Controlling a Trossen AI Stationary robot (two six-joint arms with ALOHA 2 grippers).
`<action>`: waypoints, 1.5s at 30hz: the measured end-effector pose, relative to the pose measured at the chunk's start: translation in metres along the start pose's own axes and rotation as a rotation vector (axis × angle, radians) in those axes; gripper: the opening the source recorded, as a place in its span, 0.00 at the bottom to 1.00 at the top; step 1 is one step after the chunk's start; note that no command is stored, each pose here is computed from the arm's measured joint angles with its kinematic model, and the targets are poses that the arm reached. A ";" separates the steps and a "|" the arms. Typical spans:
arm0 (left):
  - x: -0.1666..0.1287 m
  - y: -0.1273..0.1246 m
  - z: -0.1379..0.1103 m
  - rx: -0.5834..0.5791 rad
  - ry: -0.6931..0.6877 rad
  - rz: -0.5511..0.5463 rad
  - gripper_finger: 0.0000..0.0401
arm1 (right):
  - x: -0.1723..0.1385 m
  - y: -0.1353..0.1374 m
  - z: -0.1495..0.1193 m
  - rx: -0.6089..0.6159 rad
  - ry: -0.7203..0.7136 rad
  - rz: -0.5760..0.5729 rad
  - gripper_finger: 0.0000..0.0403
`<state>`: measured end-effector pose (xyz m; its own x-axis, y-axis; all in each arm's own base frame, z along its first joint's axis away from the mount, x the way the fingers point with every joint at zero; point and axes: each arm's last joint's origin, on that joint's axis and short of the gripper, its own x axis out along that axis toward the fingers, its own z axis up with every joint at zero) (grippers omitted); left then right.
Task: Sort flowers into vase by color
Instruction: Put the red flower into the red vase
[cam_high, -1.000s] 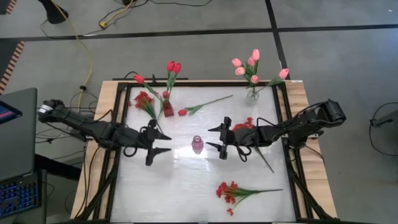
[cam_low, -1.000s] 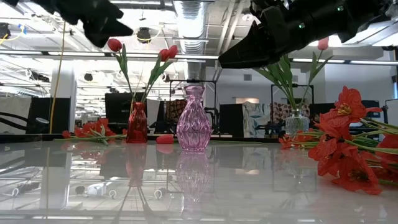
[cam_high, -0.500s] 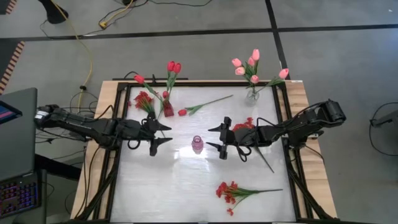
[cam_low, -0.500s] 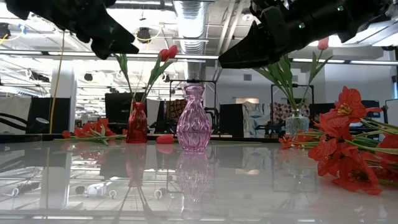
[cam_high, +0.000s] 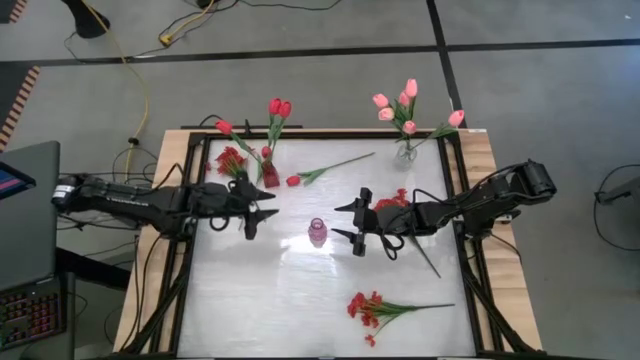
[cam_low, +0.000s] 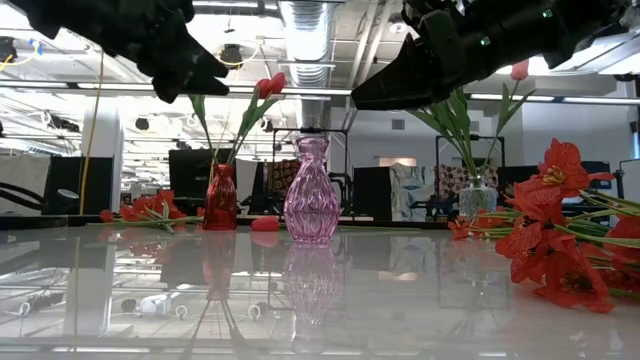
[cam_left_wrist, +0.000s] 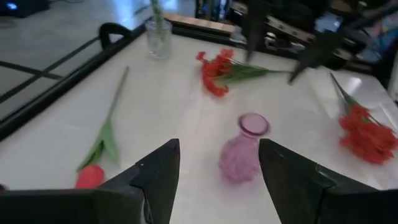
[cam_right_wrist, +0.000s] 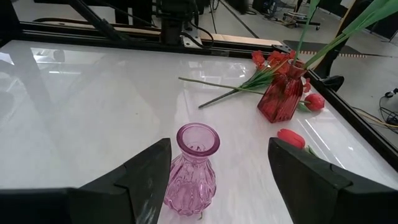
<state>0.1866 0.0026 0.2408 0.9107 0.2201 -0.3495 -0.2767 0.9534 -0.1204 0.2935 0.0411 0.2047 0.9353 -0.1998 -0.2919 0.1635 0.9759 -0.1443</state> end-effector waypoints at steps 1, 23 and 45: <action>0.001 0.002 0.001 -0.008 -0.008 0.011 0.51 | 0.000 0.000 0.000 0.000 0.000 0.000 0.73; 0.006 0.030 -0.035 -0.096 0.174 0.123 0.51 | 0.000 0.000 0.000 0.000 0.000 0.000 0.73; -0.009 0.062 -0.065 -0.505 0.468 0.530 0.51 | 0.000 0.000 0.000 0.000 0.000 0.000 0.73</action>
<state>0.1419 0.0464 0.1763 0.4340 0.3964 -0.8090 -0.8328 0.5189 -0.1926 0.2935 0.0411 0.2047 0.9353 -0.1996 -0.2921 0.1632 0.9760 -0.1442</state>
